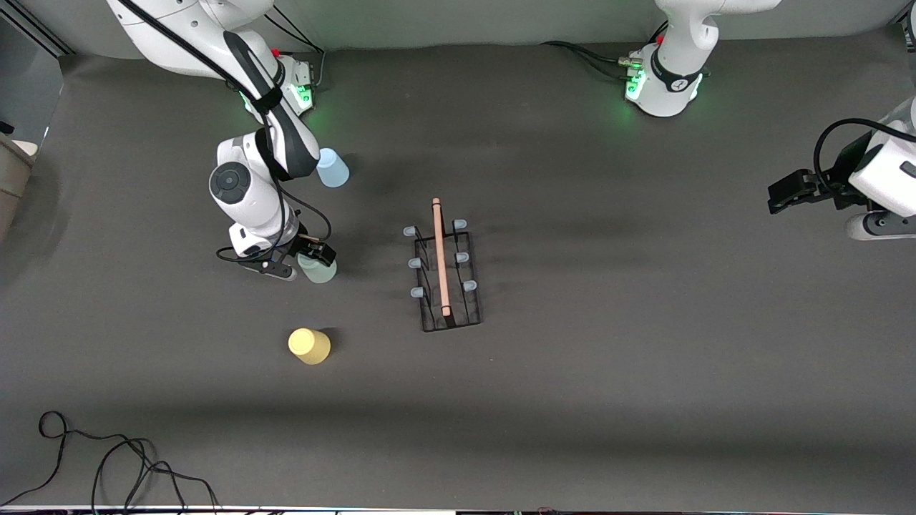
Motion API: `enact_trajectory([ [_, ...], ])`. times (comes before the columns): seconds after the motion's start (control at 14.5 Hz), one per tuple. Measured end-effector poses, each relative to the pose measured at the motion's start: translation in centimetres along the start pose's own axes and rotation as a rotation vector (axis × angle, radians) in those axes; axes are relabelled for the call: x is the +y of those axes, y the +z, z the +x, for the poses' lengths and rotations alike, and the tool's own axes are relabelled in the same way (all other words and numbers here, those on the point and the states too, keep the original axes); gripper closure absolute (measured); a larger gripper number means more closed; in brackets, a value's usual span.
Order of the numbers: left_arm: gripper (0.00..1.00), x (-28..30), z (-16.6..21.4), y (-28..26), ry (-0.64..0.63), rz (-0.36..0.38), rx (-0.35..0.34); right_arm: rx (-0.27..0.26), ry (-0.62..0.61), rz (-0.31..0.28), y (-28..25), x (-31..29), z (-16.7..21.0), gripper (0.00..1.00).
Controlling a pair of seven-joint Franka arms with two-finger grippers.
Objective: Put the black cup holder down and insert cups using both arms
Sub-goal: 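Grasp the pale green cup with the right gripper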
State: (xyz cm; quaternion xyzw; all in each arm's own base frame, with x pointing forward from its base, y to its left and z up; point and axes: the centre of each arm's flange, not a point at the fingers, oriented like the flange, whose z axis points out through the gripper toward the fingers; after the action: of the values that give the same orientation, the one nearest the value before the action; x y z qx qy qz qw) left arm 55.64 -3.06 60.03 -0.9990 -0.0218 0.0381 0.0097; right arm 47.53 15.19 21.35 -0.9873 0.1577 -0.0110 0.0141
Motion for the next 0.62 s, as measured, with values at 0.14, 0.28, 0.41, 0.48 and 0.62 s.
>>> enact_trajectory([
  [0.14,0.0,0.1,0.0,-0.1,0.002,0.0,0.002,0.004,0.001,0.004,-0.2,-0.1,0.2,0.3],
  [0.28,0.0,0.0,0.0,-0.1,0.001,0.0,-0.001,0.016,0.0,0.013,-0.7,-0.4,0.5,0.33],
  [0.41,0.0,-0.1,0.0,0.0,0.0,-0.001,-0.003,0.03,0.001,0.028,-2.2,-0.9,1.1,0.33],
  [0.48,0.0,-0.1,0.0,0.0,0.004,-0.001,-0.003,0.015,0.012,0.03,-3.4,-1.3,1.5,0.33],
  [0.62,0.0,-0.1,0.0,0.0,0.01,-0.001,-0.004,-0.059,0.058,0.04,-7.5,-2.5,2.6,0.33],
])
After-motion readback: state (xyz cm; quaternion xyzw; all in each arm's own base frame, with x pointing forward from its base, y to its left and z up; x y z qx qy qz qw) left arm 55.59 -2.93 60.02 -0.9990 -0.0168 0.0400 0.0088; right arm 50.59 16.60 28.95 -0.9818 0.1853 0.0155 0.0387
